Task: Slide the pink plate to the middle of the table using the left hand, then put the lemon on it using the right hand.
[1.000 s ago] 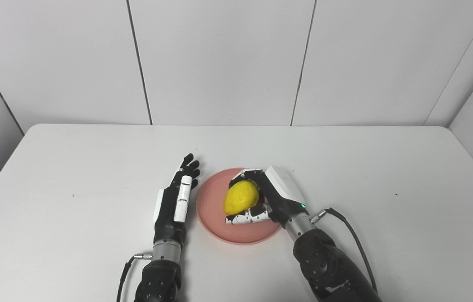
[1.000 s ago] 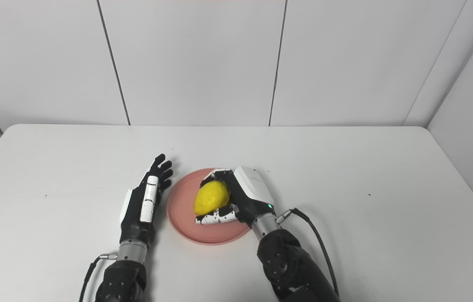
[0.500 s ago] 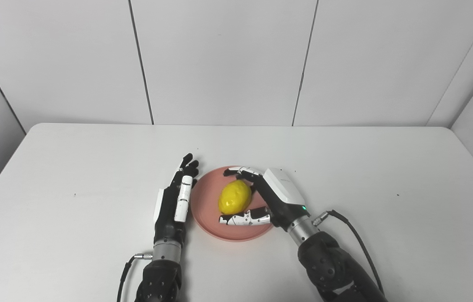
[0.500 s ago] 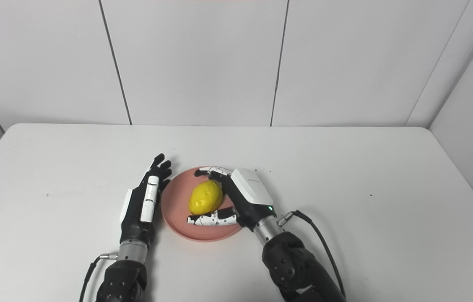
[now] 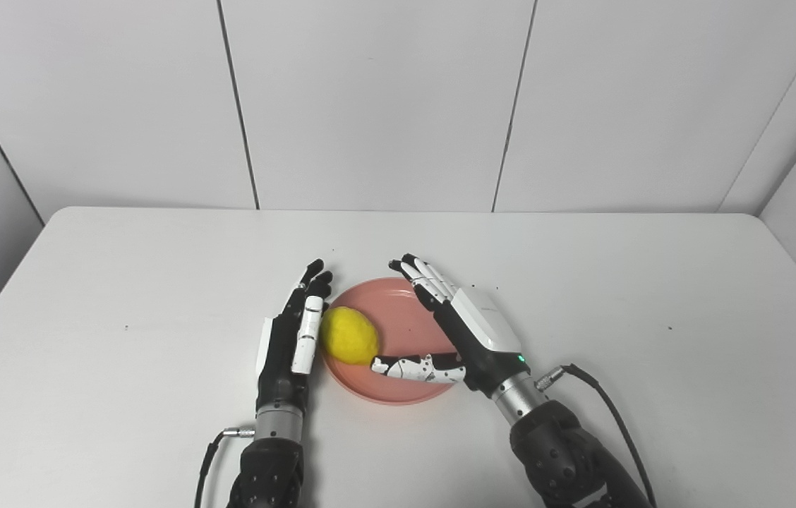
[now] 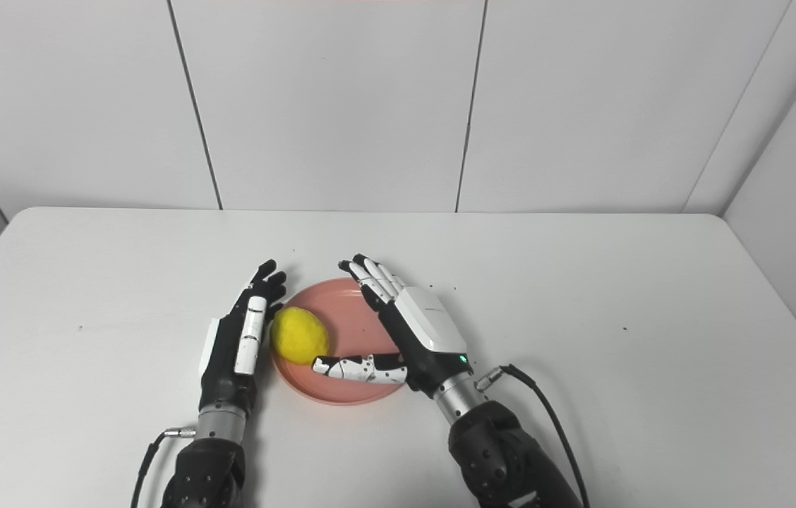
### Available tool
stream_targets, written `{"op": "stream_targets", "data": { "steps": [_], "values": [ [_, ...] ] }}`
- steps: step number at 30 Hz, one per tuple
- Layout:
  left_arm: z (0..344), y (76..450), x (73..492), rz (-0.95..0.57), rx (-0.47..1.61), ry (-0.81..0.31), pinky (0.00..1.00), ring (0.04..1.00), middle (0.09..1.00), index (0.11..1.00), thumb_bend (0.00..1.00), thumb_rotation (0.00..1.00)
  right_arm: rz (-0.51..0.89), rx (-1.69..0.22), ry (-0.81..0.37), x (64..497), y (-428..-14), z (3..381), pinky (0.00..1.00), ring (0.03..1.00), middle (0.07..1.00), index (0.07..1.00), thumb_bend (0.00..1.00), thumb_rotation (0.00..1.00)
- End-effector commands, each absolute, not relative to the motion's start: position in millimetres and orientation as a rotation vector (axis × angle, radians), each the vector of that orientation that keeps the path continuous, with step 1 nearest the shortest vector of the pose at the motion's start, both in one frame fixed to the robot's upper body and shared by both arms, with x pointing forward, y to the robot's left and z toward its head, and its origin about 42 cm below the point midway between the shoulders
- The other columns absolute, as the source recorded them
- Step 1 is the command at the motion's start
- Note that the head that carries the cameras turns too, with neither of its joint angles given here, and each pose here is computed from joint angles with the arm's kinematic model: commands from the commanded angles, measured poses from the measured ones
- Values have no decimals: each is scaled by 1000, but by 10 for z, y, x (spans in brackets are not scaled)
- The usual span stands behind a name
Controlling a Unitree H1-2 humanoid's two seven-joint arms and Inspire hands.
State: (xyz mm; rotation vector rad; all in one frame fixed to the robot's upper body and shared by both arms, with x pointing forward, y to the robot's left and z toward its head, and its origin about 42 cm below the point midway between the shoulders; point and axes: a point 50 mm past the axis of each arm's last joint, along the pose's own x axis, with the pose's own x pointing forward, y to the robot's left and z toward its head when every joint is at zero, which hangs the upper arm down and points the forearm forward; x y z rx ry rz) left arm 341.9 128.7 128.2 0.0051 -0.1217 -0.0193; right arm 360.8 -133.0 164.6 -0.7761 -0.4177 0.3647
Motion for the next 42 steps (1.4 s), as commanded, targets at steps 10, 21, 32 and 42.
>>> {"op": "stream_targets", "data": {
  "steps": [10, 21, 32, 42],
  "values": [
    [1438, 1350, 3514, -27, -15, -210, 933, 934, 919, 908, 563, 1000, 131, -493, -548, 3586, -1425, 1809, 955, 996, 1000, 999, 694, 904],
    [1429, 1453, 3573, -17, -9, -219, 936, 938, 926, 910, 621, 1000, 29, -316, -406, 3558, -1532, 1695, 999, 1000, 1000, 1000, 680, 1000],
    [1431, 1476, 3580, -64, -33, -236, 963, 954, 942, 925, 631, 1000, 18, -17, -306, 3569, -1508, 1604, 1000, 1000, 1000, 1000, 738, 1000],
    [1424, 1510, 3619, -144, -43, -217, 940, 949, 948, 942, 629, 1000, 25, 61, -292, 3508, -1471, 1552, 999, 1000, 1000, 1000, 686, 1000]
  ]
}}
